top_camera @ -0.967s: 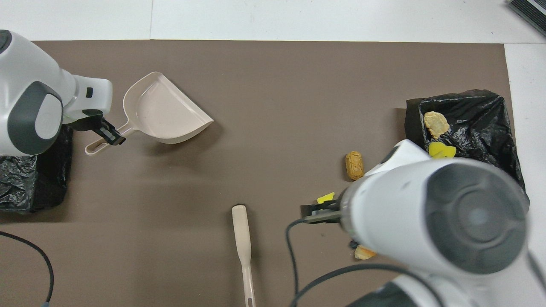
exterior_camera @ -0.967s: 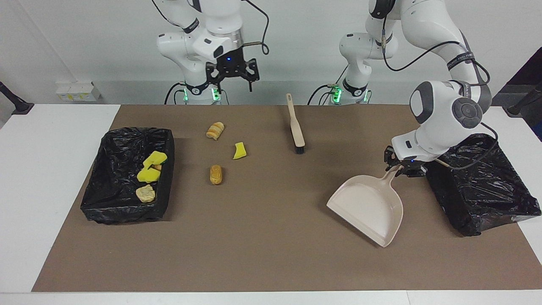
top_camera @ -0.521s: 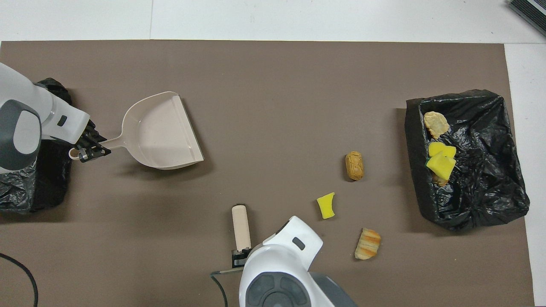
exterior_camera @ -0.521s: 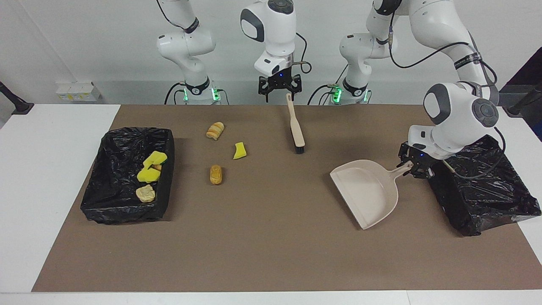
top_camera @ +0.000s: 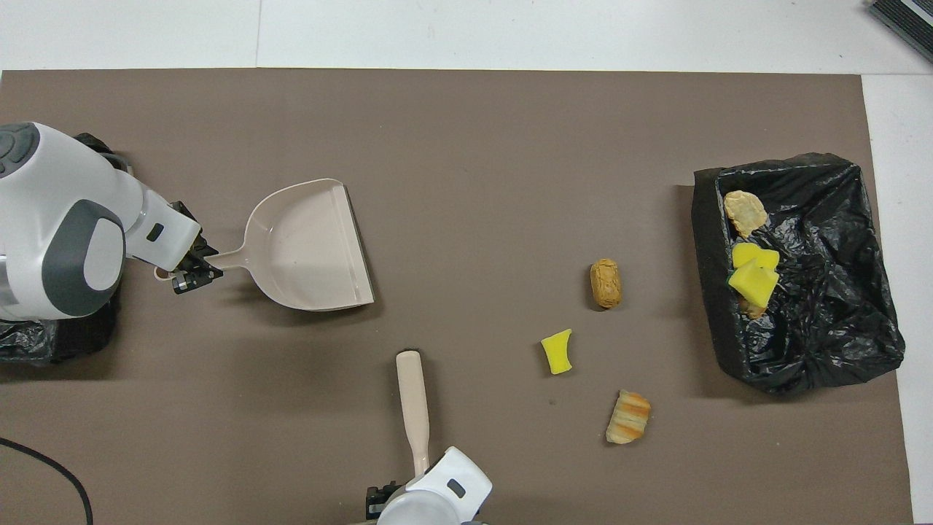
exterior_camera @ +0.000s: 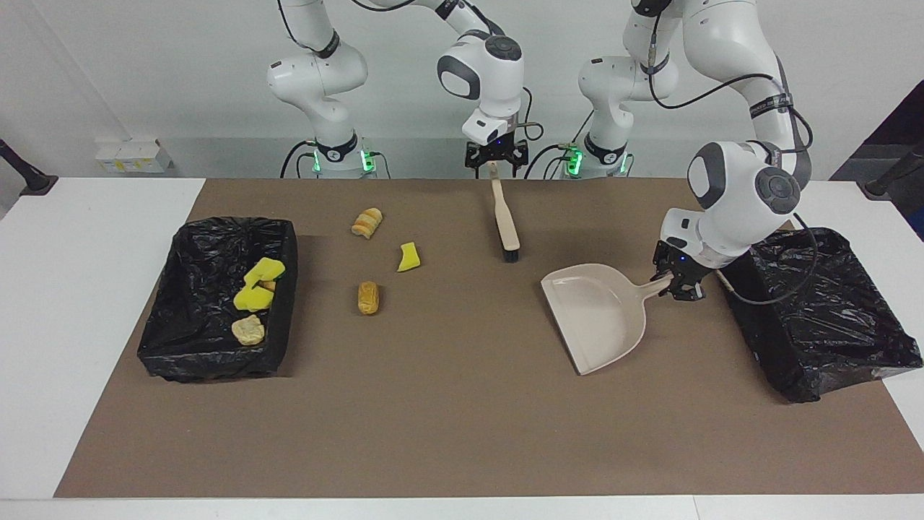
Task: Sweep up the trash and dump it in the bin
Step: 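Grasp the beige brush handle with the right gripper and lift it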
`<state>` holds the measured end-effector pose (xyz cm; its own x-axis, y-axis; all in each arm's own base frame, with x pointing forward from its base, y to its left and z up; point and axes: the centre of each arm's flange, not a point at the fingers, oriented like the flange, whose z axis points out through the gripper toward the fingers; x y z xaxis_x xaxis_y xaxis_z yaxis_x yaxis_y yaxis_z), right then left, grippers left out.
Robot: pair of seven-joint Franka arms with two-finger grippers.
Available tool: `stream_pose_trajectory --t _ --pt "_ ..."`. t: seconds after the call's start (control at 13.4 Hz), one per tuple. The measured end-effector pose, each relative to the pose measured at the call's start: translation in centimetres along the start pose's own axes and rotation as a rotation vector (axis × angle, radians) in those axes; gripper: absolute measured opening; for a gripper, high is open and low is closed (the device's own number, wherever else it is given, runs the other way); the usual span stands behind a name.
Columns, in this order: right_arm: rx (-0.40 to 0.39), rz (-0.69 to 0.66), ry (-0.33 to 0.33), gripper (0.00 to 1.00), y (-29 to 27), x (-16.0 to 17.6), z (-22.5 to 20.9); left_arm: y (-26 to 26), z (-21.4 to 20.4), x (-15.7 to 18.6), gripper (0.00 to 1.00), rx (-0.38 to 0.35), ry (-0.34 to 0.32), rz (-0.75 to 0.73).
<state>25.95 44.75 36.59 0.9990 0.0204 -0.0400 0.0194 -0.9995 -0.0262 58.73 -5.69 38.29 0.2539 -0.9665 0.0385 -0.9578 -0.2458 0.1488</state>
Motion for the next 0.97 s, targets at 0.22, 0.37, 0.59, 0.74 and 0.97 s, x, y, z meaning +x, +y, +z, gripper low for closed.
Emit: stream_pose_trajectory --t 0.22,0.37,0.59,0.74,0.97 --pt "0.000 -0.016 -0.011 0.91 0.0 -0.9 1.9 0.4 0.5 -0.2 0.32 0.013 0.003 0.028" --pt "-0.005 -0.021 -0.017 0.88 0.0 -1.3 2.4 0.6 0.7 -0.3 0.32 0.020 0.004 0.040" --pt "-0.016 -0.027 -0.024 0.72 0.2 -1.7 3.0 0.9 0.9 -0.4 0.32 0.026 0.006 0.047" --pt "-0.017 -0.028 -0.025 0.44 0.3 -1.8 3.0 1.1 0.9 -0.4 0.32 0.028 0.006 0.052" --pt "-0.013 -0.034 -0.010 0.27 0.1 -1.6 2.8 1.2 0.9 -0.2 0.32 0.027 0.005 0.059"
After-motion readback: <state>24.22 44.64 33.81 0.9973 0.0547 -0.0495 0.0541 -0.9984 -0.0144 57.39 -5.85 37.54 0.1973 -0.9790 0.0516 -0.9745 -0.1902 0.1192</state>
